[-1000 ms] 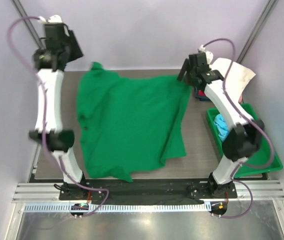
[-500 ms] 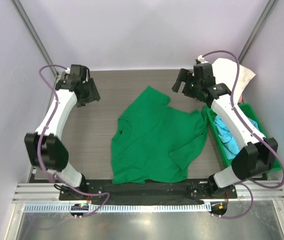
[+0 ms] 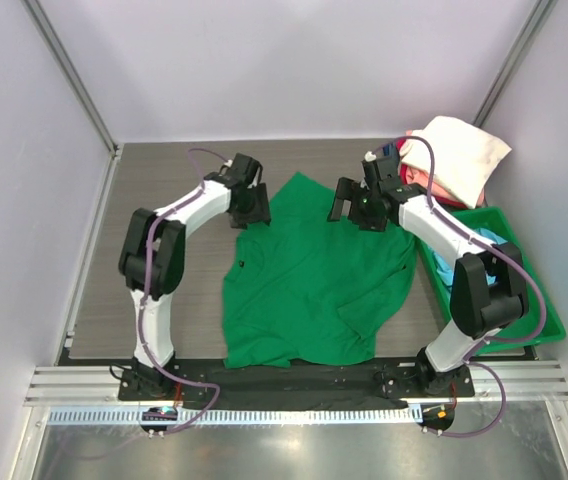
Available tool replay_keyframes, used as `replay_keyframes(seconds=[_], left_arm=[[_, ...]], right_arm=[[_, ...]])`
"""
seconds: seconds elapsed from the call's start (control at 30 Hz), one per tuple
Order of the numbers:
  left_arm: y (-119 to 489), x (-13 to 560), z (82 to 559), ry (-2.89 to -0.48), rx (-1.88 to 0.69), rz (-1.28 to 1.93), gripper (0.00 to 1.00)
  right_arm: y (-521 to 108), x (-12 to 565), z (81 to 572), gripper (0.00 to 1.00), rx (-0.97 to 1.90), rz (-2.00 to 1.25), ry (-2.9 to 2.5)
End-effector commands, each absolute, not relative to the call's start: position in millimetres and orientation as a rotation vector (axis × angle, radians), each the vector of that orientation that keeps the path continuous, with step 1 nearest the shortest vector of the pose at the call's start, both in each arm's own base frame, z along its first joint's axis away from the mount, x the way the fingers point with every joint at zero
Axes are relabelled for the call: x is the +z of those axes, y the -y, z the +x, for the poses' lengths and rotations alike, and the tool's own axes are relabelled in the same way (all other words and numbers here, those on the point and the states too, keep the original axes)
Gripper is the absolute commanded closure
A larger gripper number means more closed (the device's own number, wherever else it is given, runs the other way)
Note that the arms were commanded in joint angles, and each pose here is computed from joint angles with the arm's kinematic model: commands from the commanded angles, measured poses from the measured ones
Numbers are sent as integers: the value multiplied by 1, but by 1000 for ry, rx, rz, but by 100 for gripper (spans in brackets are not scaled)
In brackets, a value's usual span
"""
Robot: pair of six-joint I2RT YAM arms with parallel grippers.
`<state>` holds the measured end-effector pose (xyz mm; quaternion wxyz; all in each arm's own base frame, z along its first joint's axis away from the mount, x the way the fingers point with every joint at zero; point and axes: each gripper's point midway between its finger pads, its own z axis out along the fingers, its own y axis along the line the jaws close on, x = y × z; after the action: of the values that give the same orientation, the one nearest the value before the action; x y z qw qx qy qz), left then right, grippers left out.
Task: Fold and stack the t-shirts
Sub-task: Flatten the tshirt out
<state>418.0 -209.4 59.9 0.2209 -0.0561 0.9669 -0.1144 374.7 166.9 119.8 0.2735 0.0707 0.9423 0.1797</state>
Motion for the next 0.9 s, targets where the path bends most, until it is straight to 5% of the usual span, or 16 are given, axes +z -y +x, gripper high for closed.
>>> replay_keyframes(seconds=[0.0, 0.23, 0.57, 0.87], left_arm=[[254, 85, 447, -2571, -495, -106, 37], [229, 23, 452, -2722, -299, -156, 38], [47, 31, 477, -2702, 387, -388, 37], [-12, 92, 517, -2617, 291, -522, 34]], right_arm=[[-173, 140, 380, 0, 530, 139, -2459], [-166, 132, 371, 0, 501, 122, -2475], [-170, 122, 381, 0, 505, 104, -2501], [-191, 130, 396, 0, 599, 76, -2497]])
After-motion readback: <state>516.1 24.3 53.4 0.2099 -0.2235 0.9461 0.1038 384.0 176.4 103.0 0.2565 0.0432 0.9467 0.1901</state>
